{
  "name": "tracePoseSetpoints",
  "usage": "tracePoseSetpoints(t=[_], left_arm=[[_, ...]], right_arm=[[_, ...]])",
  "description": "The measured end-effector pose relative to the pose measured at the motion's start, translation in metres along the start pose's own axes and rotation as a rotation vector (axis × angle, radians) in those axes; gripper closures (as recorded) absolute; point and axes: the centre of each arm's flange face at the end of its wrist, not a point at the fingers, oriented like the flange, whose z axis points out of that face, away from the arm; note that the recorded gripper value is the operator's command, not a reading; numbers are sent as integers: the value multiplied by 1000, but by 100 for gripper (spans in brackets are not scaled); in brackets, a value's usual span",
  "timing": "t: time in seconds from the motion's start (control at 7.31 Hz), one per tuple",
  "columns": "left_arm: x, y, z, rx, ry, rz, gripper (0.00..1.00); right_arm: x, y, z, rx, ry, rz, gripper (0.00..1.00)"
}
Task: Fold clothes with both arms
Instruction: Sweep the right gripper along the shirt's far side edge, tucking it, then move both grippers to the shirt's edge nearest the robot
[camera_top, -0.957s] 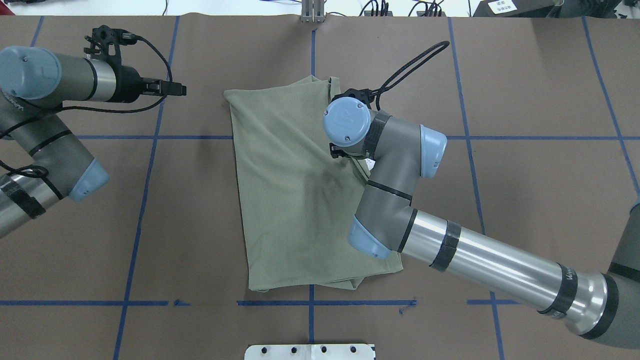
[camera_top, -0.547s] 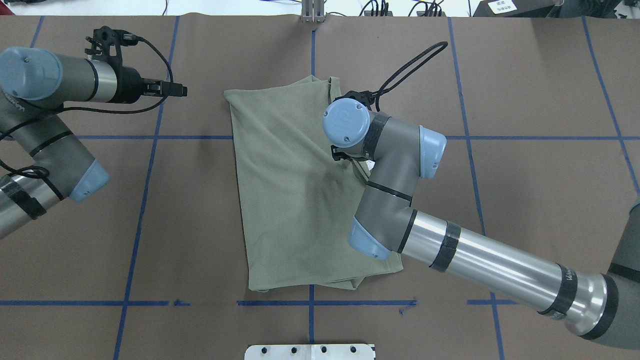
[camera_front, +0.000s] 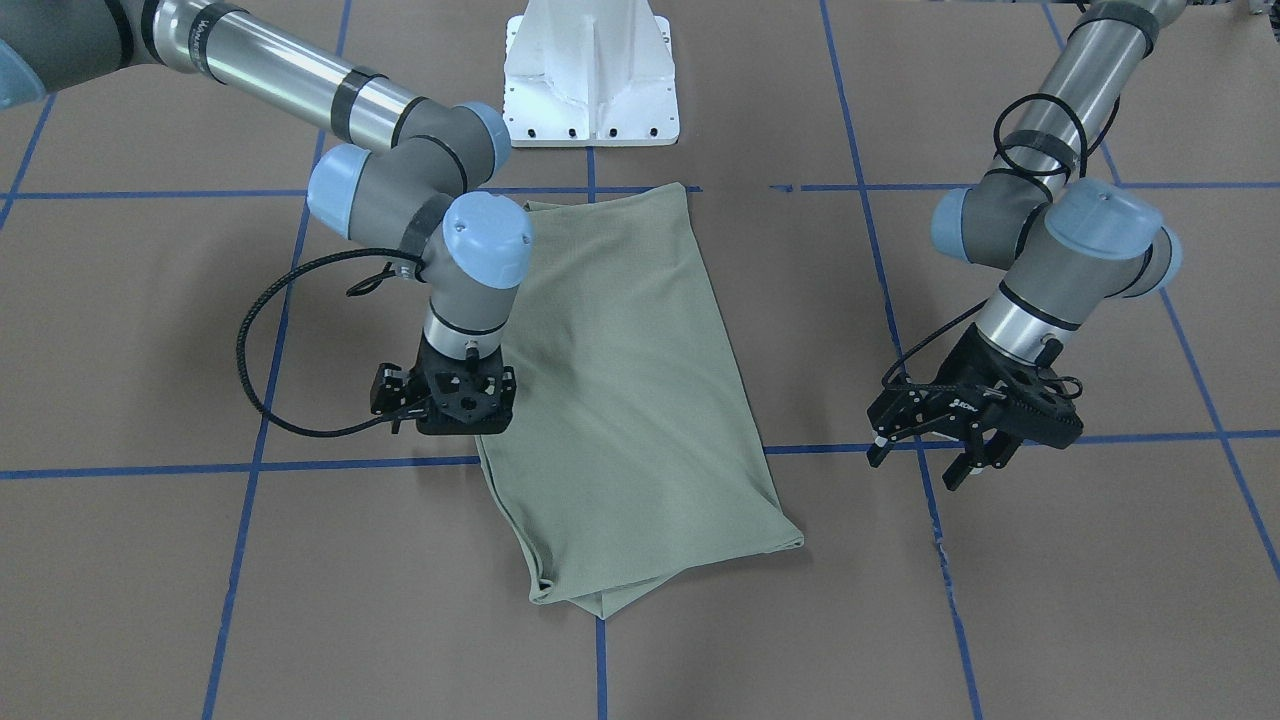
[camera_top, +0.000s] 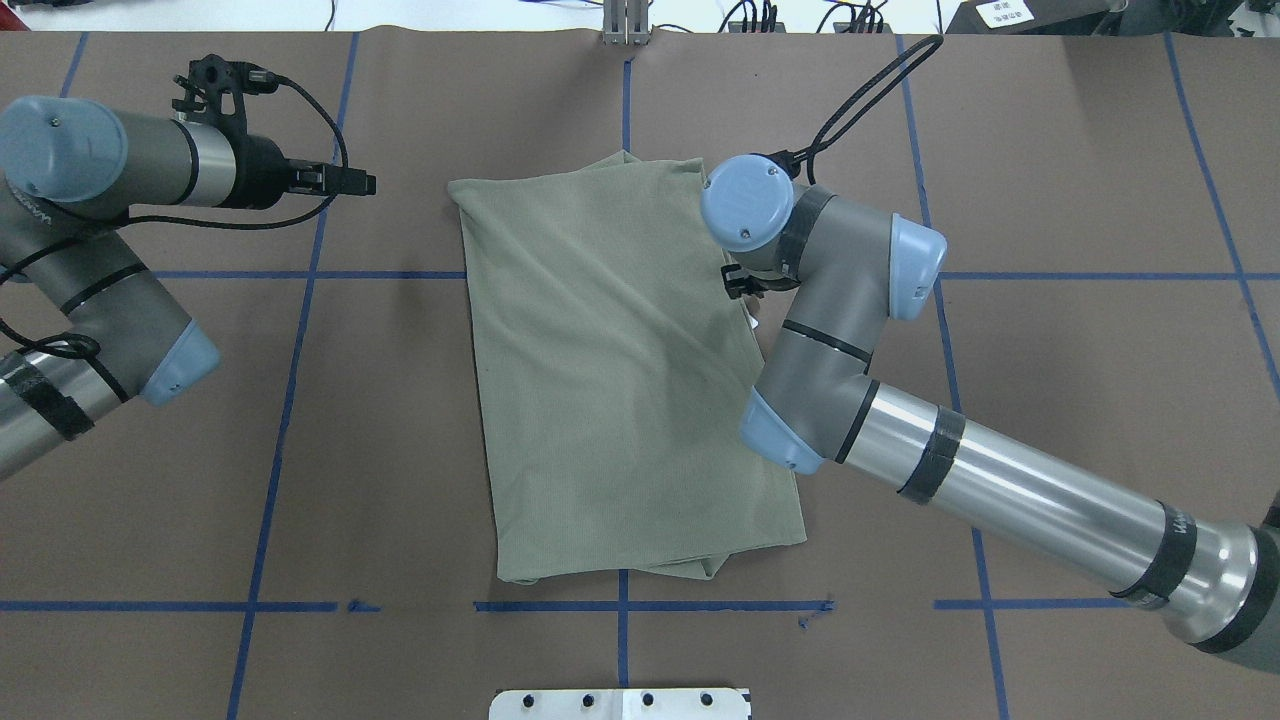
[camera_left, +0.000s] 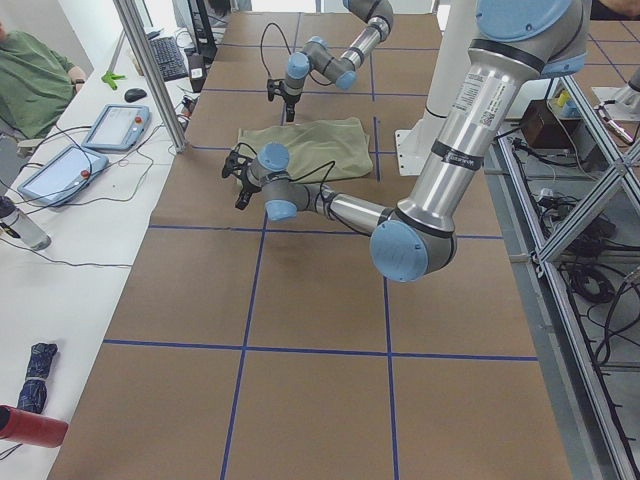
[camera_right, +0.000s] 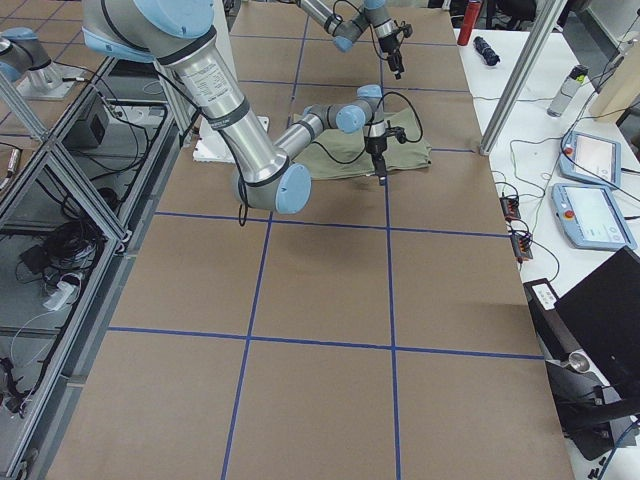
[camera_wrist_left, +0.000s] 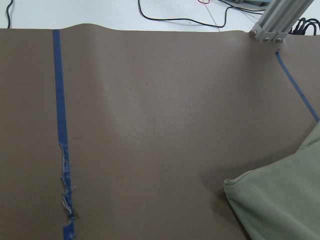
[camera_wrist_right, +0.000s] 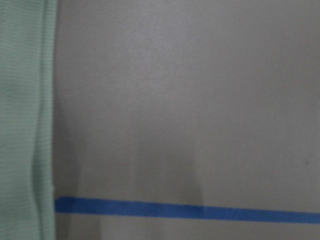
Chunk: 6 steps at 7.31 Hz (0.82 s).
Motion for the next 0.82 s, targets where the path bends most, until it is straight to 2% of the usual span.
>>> tracePoseSetpoints(t=[0.14, 0.27, 0.41, 0.55, 0.82], left_arm=[[1, 0, 0, 1, 2, 1, 0], [5, -2, -2, 3, 9, -5, 0], [15, -3, -7, 8, 27, -28, 0], [35, -2, -14, 9, 57, -68, 0], [91, 30, -33, -24, 137, -187, 0]], right_arm=[[19, -7, 7, -1, 14, -6, 0], [29, -14, 5, 10, -2, 0, 0], [31, -20, -6, 35, -77, 13, 0], [33, -20, -17, 65, -188, 36, 0], [51, 11, -36, 125, -419, 148, 0]])
